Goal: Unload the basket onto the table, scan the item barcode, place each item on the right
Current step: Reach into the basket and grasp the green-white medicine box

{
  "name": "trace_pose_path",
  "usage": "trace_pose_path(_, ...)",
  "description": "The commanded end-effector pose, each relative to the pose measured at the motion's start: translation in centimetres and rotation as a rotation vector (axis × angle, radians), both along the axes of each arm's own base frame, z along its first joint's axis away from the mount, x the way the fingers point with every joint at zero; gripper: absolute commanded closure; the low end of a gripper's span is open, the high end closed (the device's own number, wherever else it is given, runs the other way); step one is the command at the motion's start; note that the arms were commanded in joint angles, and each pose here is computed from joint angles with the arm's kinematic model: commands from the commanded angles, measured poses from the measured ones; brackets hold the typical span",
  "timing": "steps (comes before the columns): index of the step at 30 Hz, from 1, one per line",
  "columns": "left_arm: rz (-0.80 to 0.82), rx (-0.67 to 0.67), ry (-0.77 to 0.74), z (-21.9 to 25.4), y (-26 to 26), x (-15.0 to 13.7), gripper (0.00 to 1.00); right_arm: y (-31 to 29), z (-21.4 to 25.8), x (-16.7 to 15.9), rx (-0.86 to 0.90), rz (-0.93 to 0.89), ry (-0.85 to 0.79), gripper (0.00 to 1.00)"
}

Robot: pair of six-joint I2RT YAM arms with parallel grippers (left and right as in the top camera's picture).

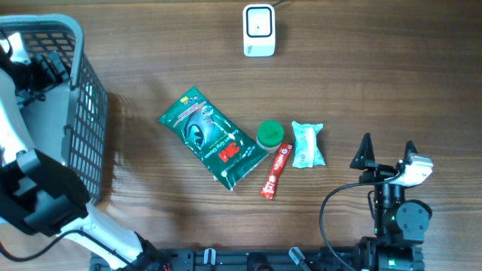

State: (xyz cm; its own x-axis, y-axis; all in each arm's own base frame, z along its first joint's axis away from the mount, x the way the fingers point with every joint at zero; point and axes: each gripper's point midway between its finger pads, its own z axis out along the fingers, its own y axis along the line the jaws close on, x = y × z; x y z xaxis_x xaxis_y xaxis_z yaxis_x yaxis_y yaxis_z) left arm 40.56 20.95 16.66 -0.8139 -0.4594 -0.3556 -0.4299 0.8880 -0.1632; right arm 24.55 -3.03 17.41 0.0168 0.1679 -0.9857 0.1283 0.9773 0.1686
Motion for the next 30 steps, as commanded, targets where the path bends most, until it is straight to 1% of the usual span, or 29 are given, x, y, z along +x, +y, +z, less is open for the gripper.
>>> trace_pose_path(1,-0.129,-0.036,-0.006,-1.4,-1.0,0.9,0.0,0.2,0.2,0.0,-0.014,0.013,-0.008,0.0)
trace_pose_path(8,-0.154,-0.044,0.041,-4.5,-0.6,1.4,0.0,0.2,0.2,0.0,-0.013,0.013,-0.008,0.0)
trace_pose_path(15,-0.195,-0.057,0.096,-8.3,-1.2,2.4,0.0,0.2,0.2,0.0,-0.013,0.013,-0.008,0.0)
trace_pose_path(18,-0.203,-0.039,0.129,-9.8,-1.3,2.7,0.0,0.2,0.2,0.0,-0.014,0.013,-0.008,0.0)
trace_pose_path(22,-0.201,-0.01,0.166,-10.9,-1.0,2.6,0.0,0.2,0.2,0.0,-0.013,0.013,-0.008,0.0)
trace_pose_path(25,-0.201,-0.024,0.186,-11.9,-1.1,2.5,0.0,0.2,0.2,0.0,-0.013,0.013,-0.008,0.0)
trace_pose_path(30,-0.203,-0.067,0.258,-14.4,-1.6,1.4,0.01,0.2,0.2,0.0,-0.013,0.013,-0.008,0.0)
